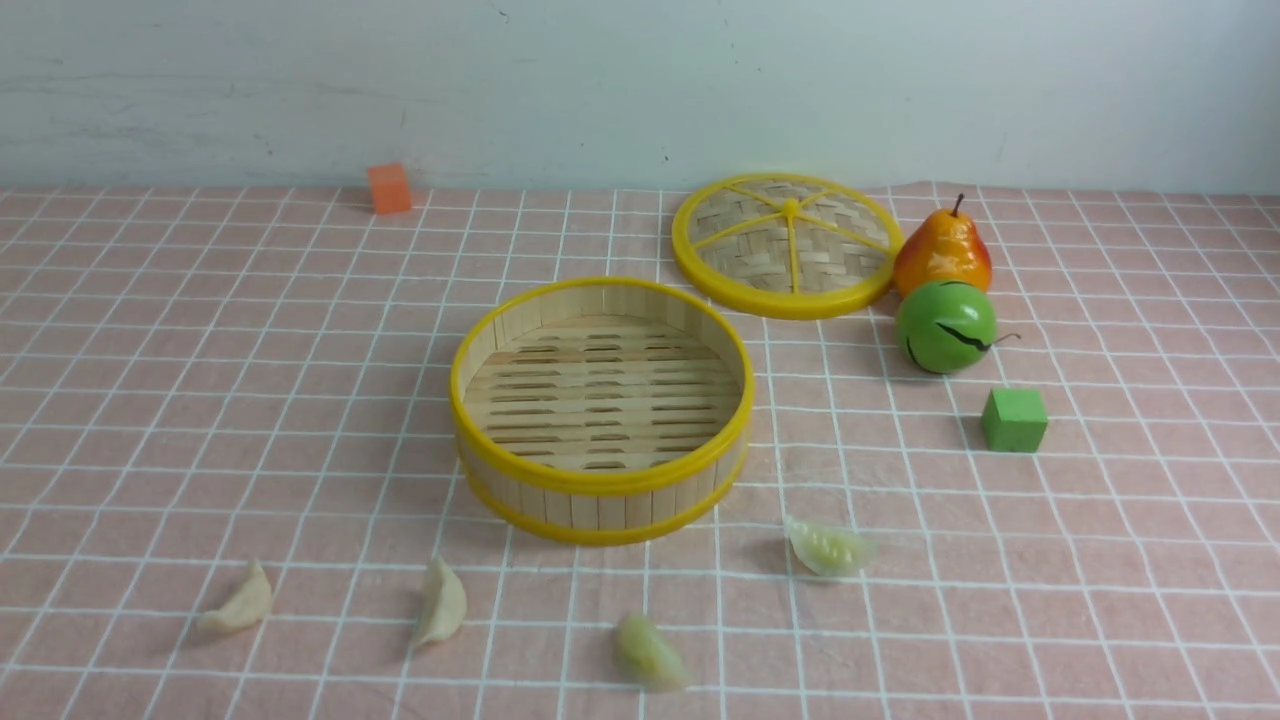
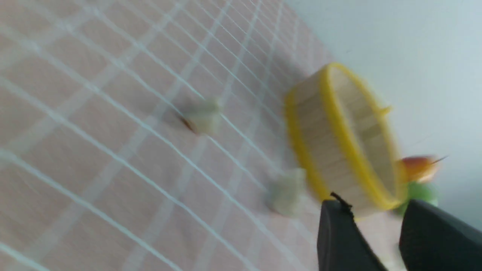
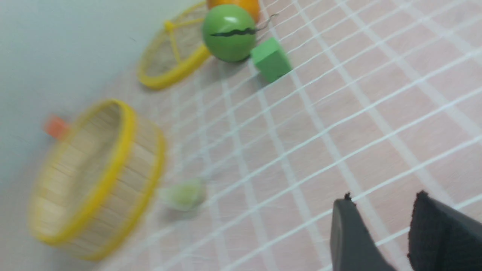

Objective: Put the dumplings into the steamer on the table with the pink tablecloth.
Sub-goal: 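Reach for and grasp a dumpling on the table with the left gripper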

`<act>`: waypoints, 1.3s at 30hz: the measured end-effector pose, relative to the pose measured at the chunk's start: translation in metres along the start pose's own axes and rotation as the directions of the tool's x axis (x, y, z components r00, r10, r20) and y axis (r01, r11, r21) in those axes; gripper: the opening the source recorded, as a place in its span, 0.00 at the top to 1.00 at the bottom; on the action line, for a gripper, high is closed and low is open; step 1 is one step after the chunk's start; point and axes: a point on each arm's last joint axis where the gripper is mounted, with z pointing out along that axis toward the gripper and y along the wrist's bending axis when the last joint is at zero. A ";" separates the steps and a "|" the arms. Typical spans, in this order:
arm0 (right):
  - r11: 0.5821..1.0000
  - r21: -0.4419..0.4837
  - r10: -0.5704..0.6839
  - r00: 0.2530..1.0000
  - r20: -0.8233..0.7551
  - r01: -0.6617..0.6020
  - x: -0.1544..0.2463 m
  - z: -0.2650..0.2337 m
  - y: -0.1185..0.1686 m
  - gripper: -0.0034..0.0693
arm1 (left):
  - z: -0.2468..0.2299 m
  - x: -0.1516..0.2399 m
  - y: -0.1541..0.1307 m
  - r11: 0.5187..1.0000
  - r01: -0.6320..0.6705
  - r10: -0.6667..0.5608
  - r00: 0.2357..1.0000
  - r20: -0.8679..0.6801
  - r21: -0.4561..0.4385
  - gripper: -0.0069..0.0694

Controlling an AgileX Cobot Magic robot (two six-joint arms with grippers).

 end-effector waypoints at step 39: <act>0.647 -0.424 -0.709 0.295 -0.640 0.634 -0.055 0.046 0.151 0.97 | 0.144 -0.059 -0.132 0.515 -0.831 0.292 0.402 -0.868 -0.211 0.73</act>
